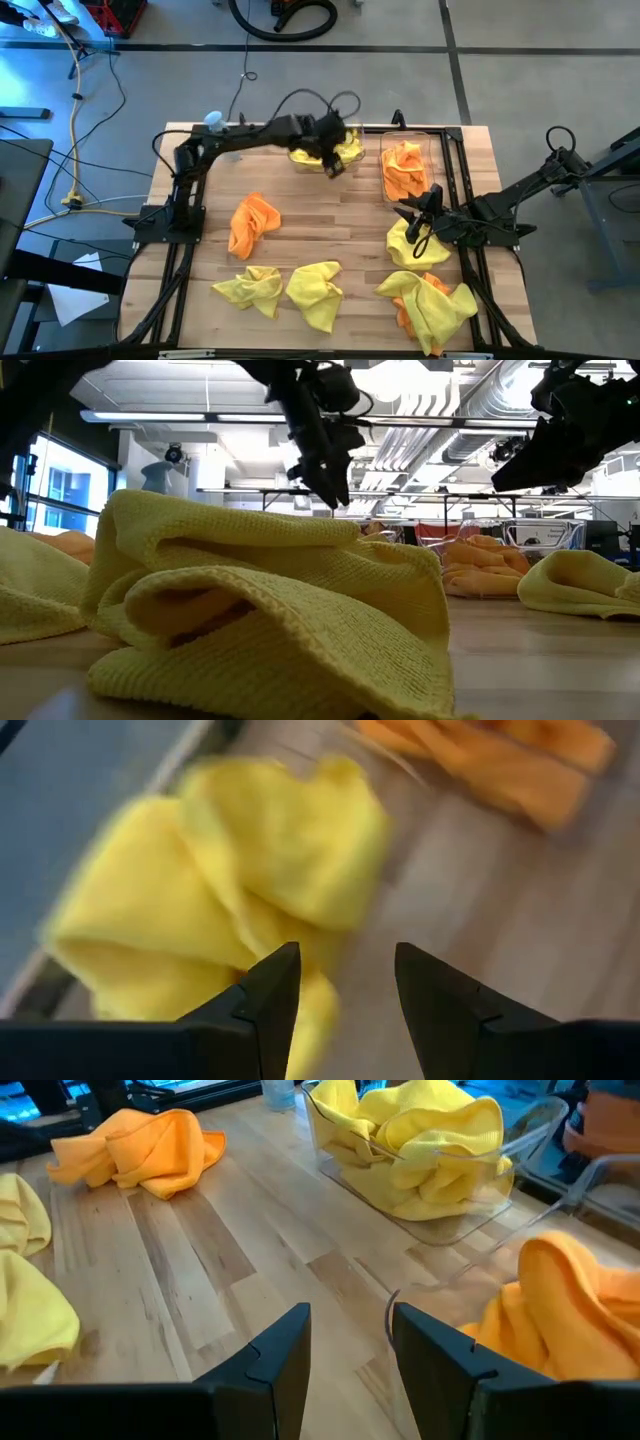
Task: Sort microfiber towel by color & place in baskets
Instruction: Put the orange microfiber towel into the right transparent bin
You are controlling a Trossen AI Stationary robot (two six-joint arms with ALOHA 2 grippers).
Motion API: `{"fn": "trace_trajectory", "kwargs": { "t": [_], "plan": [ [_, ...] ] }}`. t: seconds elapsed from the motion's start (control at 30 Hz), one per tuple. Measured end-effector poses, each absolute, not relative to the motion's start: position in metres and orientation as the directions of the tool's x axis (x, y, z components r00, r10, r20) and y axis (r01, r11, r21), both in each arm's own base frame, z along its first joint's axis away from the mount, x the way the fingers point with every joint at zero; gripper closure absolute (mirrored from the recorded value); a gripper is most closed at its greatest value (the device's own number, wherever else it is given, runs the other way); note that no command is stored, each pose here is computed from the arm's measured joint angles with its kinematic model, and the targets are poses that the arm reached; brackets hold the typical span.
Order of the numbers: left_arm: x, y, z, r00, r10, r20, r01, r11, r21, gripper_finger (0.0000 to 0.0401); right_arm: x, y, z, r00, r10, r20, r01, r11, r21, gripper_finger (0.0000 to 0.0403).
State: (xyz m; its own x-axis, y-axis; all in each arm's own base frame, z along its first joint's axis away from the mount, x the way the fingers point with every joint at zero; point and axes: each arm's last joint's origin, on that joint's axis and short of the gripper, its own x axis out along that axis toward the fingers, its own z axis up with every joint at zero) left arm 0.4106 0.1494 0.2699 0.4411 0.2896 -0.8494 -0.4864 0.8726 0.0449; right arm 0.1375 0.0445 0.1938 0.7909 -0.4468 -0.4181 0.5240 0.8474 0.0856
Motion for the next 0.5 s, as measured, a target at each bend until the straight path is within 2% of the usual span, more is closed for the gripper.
{"fn": "trace_trajectory", "kwargs": {
  "t": [0.2,0.5],
  "plan": [
    [0.377,0.097,0.252,0.475,0.267,-0.838,-0.482,0.876,0.006,0.0247,0.136,0.044,0.191,0.780,-0.435,-0.450,0.538,0.833,0.128,0.0266],
    [0.288,0.020,0.259,0.461,0.348,-0.816,-0.605,0.796,-0.003,0.0247,0.135,0.044,0.190,0.778,-0.433,-0.456,0.548,0.823,0.154,0.0266]
  ]
}}
